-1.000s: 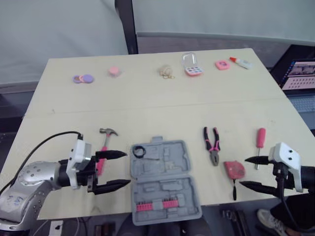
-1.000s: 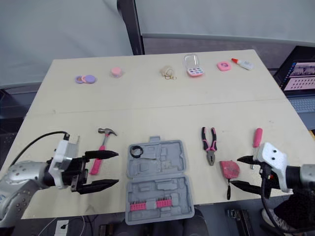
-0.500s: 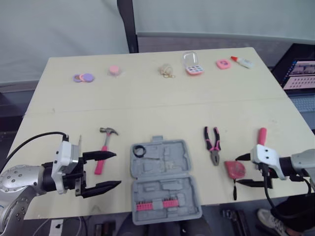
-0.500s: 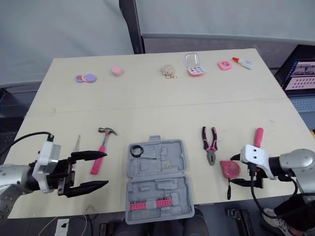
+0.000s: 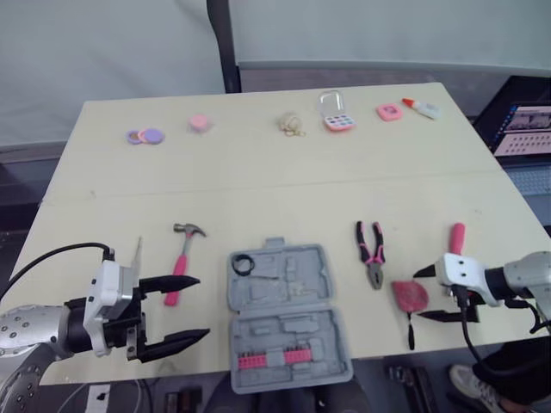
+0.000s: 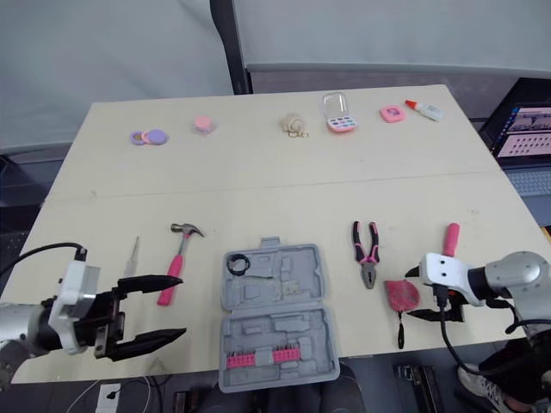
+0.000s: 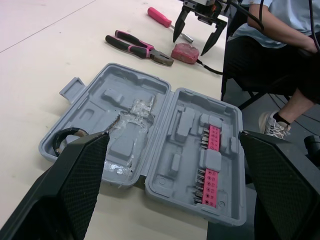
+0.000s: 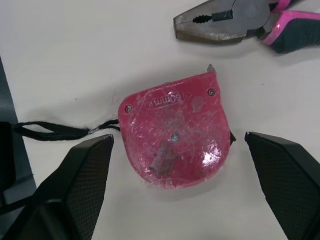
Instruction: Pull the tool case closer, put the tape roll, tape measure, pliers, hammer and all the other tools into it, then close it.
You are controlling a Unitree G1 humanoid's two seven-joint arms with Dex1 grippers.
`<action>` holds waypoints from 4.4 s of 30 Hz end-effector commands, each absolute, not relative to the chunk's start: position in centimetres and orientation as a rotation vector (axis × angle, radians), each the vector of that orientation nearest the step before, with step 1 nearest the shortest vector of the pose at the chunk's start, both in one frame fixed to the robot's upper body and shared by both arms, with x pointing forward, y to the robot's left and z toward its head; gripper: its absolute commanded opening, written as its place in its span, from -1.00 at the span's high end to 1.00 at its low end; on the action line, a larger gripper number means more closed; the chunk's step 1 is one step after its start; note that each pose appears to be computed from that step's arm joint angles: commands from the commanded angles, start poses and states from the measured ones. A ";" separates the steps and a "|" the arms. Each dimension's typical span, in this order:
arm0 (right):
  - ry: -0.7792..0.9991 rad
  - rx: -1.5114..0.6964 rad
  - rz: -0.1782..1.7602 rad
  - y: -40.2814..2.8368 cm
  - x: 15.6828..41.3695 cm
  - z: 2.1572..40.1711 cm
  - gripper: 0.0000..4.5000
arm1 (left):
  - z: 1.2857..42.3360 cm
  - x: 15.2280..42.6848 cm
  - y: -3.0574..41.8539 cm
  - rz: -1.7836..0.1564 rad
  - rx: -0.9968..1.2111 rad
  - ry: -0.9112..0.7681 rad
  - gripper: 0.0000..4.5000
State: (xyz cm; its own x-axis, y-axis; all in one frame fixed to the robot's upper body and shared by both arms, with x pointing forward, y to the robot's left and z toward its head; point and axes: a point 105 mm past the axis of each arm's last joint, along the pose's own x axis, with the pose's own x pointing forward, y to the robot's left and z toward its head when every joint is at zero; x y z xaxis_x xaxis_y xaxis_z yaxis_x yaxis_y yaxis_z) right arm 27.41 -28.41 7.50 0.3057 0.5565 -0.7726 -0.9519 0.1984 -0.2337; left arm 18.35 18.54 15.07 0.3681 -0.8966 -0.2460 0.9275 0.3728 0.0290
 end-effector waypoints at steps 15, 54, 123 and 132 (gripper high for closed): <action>0.589 -0.809 1.157 -28.3 28.1 7.3 -0.98 | 15.9 17.2 18.3 -1.181 0.188 0.176 -1.00; 0.739 -0.805 1.032 -22.8 26.9 17.3 -0.36 | 12.7 21.1 19.8 -1.189 0.192 0.056 -1.00; 0.797 -1.199 1.146 -4.2 34.2 13.4 -0.36 | 10.4 21.6 17.7 -1.157 0.183 0.013 -1.00; 0.788 -1.195 1.158 -4.0 33.7 14.1 -0.36 | 10.0 21.4 17.8 -1.162 0.180 0.014 -1.00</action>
State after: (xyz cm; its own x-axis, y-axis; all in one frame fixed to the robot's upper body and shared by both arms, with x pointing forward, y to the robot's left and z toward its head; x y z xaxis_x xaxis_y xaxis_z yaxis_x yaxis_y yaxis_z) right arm 33.90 -4.77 12.45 0.2431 0.2280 -0.9428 -0.9682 -0.0023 -0.2501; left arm 21.72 18.13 9.81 0.4124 -0.9038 -0.1146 0.9089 0.3995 0.1197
